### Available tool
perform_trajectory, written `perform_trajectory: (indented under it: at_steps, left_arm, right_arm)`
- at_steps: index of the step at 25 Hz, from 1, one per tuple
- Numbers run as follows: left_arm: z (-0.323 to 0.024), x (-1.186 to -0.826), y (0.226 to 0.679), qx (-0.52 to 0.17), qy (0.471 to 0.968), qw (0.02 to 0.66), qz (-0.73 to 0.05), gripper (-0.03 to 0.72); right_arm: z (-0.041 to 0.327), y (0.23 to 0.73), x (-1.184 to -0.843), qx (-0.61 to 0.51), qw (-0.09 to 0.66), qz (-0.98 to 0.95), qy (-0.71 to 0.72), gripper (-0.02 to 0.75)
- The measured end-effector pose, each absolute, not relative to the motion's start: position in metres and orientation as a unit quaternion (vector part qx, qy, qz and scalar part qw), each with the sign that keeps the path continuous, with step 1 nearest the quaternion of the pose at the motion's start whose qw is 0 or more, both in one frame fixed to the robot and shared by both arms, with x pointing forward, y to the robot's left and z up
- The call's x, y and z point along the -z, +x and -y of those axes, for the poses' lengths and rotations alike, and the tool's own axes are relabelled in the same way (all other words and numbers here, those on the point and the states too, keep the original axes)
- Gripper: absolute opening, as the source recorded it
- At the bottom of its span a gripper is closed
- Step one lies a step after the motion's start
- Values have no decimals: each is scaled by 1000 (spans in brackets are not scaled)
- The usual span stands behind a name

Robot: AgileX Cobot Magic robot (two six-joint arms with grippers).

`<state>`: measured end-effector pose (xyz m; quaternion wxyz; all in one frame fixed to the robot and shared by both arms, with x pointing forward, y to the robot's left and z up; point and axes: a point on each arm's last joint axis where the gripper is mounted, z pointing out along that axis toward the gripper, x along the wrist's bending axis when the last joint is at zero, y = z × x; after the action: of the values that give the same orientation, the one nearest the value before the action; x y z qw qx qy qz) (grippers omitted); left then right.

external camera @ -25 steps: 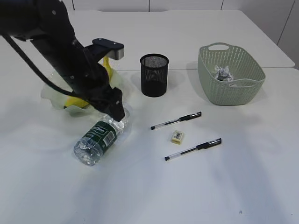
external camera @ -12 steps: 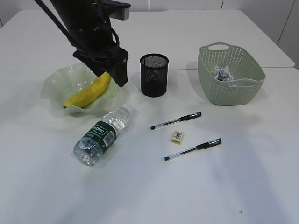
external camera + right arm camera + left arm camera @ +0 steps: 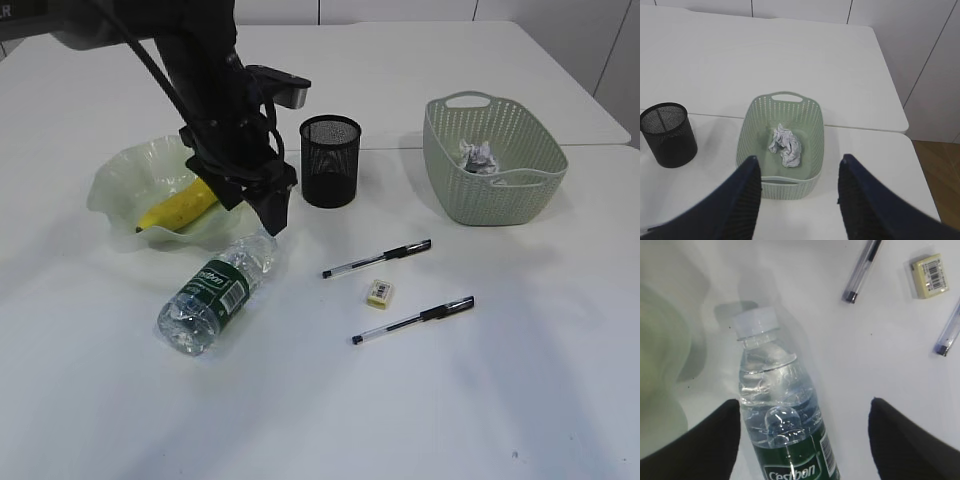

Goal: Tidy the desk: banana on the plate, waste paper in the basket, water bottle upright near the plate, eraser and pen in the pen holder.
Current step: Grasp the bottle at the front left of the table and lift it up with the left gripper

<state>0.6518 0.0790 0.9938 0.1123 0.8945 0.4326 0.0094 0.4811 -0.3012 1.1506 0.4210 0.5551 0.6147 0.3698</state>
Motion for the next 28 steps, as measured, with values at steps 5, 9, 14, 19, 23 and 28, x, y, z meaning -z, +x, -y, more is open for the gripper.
perform_trajectory:
  at_steps: [5, 9, 14, 19, 23, 28]
  left_arm:
    - [-79, -981, 654, -8, 897, 97, -431, 557]
    - [-78, -972, 656, -2, 897, 88, -433, 556]
    - [-78, -962, 657, 3, 898, 79, -433, 556]
    - [-77, -949, 658, 11, 898, 69, -434, 555]
    - [-76, -938, 660, 17, 899, 59, -434, 555]
    - [-76, -931, 660, 21, 899, 54, -435, 555]
  right_arm:
    - [301, 481, -1151, -370, 422, -614, 555, 375]
    - [301, 481, -1151, -369, 423, -615, 554, 375]
    - [301, 481, -1151, -369, 423, -615, 554, 375]
    - [301, 481, -1151, -370, 424, -615, 553, 375]
    - [302, 481, -1151, -366, 427, -617, 550, 375]
    - [302, 481, -1151, -360, 432, -620, 546, 375]
